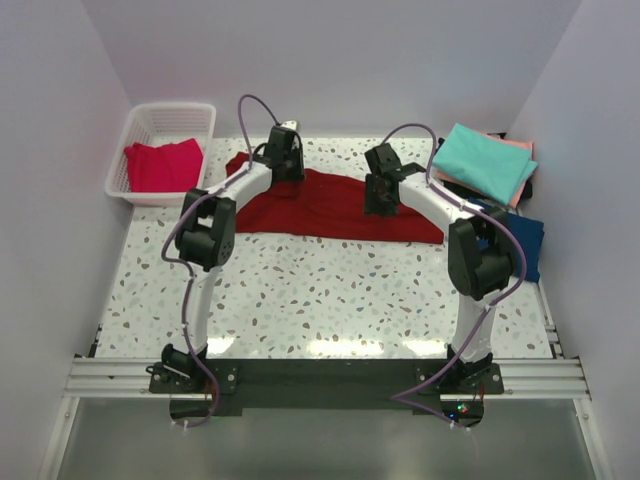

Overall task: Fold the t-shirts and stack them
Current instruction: Fold the tshirt

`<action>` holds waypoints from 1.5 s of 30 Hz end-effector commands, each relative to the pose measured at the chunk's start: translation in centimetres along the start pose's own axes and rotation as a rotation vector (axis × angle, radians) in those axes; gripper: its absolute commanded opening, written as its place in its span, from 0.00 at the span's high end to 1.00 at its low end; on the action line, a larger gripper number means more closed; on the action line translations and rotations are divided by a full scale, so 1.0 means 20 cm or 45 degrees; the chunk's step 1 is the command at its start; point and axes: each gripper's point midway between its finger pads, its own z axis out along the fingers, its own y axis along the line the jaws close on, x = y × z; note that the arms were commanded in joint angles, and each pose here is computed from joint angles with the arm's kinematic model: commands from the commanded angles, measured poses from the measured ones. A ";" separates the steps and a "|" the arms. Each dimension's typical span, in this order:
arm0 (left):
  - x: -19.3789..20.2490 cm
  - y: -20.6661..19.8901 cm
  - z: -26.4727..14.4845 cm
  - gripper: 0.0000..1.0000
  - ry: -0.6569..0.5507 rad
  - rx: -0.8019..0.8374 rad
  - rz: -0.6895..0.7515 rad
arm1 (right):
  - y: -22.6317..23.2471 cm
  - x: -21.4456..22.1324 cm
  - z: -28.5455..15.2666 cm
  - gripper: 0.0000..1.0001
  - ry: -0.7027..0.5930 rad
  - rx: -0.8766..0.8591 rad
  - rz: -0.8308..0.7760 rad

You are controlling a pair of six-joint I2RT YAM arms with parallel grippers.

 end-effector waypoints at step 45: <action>0.08 0.43 -0.24 0.68 0.180 -0.328 -0.085 | 0.06 -0.04 0.05 0.61 0.009 -0.026 0.000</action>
